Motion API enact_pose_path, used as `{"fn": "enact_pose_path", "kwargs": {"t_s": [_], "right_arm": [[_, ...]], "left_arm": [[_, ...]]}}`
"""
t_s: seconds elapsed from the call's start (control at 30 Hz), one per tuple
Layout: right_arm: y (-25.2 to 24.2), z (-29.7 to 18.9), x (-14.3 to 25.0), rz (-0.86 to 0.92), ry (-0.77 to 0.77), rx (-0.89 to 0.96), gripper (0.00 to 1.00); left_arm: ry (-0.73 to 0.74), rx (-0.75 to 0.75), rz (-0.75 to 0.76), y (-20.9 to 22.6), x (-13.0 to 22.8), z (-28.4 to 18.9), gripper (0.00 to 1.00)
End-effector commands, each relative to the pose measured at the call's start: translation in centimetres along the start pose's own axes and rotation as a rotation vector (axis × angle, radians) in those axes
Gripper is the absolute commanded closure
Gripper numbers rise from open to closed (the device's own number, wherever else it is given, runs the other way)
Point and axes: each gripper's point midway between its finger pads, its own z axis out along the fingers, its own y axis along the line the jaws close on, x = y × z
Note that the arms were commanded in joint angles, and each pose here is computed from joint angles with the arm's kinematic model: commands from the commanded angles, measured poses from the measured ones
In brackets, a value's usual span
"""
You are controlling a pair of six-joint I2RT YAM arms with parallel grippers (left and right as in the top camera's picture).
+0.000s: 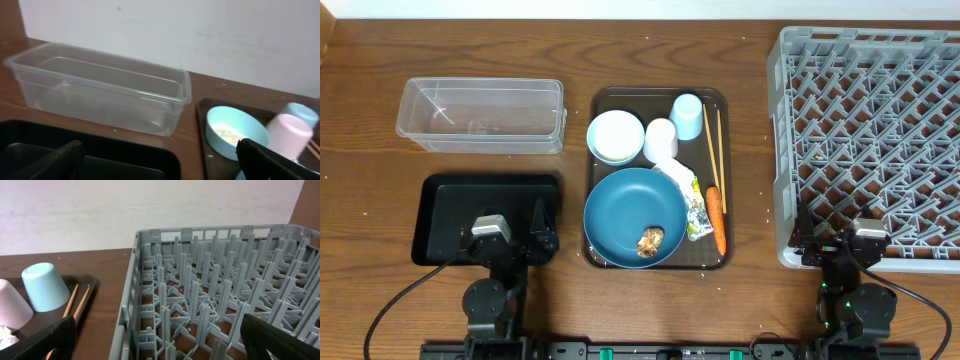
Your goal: Sort waste into correct bins and load items into the dishwasher rack
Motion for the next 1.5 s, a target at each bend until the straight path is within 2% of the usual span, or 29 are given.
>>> {"fn": "enact_pose_path", "kwargs": {"t_s": [0.0, 0.17, 0.43, 0.6, 0.77, 1.0, 1.1, 1.3, 1.47], "right_arm": [[-0.3, 0.0, 0.0, -0.001, -0.002, 0.014, 0.01], [-0.3, 0.0, 0.0, -0.001, -0.002, 0.014, 0.01], [-0.3, 0.0, 0.0, -0.001, -0.002, 0.014, 0.01], [-0.3, 0.0, 0.0, -0.001, -0.002, 0.014, 0.01], [-0.3, 0.0, 0.0, -0.001, -0.002, 0.014, 0.01], [-0.3, 0.0, 0.0, -0.001, -0.002, 0.014, 0.01], [-0.3, 0.0, 0.0, -0.001, -0.002, 0.014, 0.01], [-0.3, 0.0, 0.0, -0.001, -0.002, 0.014, 0.01], [-0.3, 0.0, 0.0, -0.001, -0.002, 0.014, 0.01]], "left_arm": [[0.048, 0.098, -0.065, -1.6, 1.3, 0.0, 0.02], [0.087, 0.244, -0.139, -4.1, 1.6, -0.5, 0.02], [0.089, 0.246, -0.139, -4.2, 1.5, -0.6, 0.02], [0.108, 0.241, -0.14, -4.6, -0.3, -1.2, 0.02], [0.263, 0.2, -0.16, -5.2, -2.5, -2.4, 0.02], [0.549, 0.273, -0.2, -9.1, -6.2, -1.9, 0.02], [0.676, 0.319, -0.14, -11.4, -7.0, -1.0, 0.02], [0.883, 0.26, 0.033, -14.5, -5.2, 1.1, 0.02], [0.965, 0.334, 0.098, -17.8, -2.3, 1.7, 0.02]]}}
